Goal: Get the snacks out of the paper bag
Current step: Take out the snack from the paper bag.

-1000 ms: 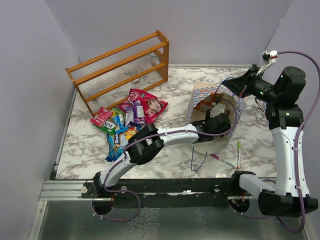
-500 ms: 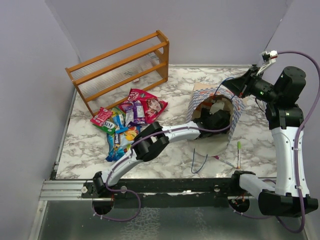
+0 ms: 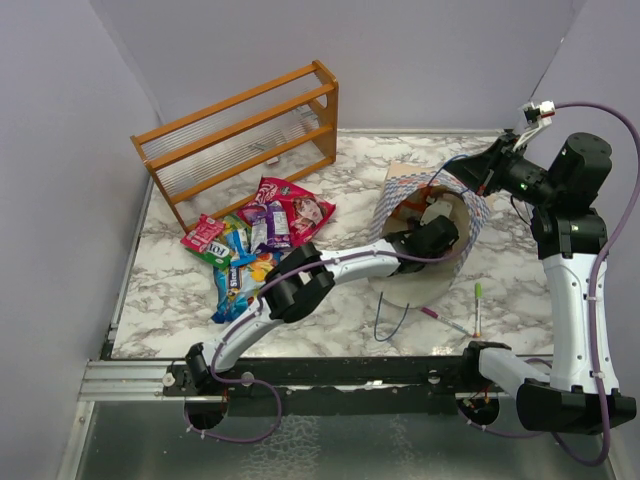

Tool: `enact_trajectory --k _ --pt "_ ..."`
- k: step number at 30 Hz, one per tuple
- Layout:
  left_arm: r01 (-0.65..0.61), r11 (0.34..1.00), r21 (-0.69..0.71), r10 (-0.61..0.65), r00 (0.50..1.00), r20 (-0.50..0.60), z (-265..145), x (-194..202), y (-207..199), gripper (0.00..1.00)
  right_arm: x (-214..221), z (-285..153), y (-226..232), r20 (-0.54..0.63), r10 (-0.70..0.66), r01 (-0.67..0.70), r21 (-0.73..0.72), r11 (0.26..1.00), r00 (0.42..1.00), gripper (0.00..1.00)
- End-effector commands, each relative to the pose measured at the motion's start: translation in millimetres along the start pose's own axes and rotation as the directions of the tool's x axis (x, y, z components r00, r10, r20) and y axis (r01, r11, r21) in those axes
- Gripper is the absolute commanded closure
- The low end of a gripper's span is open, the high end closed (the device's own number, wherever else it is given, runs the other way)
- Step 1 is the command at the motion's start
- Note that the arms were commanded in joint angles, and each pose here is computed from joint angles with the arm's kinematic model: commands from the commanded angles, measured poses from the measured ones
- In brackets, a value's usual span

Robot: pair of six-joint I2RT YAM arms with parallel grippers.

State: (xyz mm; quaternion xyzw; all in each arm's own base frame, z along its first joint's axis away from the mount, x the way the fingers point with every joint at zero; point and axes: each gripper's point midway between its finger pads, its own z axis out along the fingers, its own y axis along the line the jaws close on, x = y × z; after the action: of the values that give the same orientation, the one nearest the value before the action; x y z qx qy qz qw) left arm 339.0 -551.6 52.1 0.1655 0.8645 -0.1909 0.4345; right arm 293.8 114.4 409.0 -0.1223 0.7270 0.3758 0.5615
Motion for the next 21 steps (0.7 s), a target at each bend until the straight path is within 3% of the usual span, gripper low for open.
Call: enact_trajectory --k 1,3,12,21 --pt "-0.065 0.998 -0.012 0.065 0.997 -0.048 -27.2 -13.8 13.3 0.90 -16.2 -6.8 16.5 0.043 -0.052 0.053 -0.036 0.998 0.998 0.99" --pt "-0.073 0.997 -0.002 0.073 0.997 -0.040 -35.2 -18.8 13.7 1.00 -16.3 -6.7 15.5 0.044 -0.053 0.055 -0.031 0.998 0.998 0.99" --pt "-0.097 0.995 0.007 0.097 0.995 -0.018 -70.4 -35.7 12.9 1.00 -14.9 -6.2 13.1 0.043 -0.054 0.055 -0.023 0.998 0.998 0.99" --pt "-0.205 0.975 0.085 0.202 0.978 0.044 -155.8 -43.5 -10.6 1.00 -10.8 -4.5 8.7 0.039 -0.049 0.050 -0.016 0.999 0.998 0.99"
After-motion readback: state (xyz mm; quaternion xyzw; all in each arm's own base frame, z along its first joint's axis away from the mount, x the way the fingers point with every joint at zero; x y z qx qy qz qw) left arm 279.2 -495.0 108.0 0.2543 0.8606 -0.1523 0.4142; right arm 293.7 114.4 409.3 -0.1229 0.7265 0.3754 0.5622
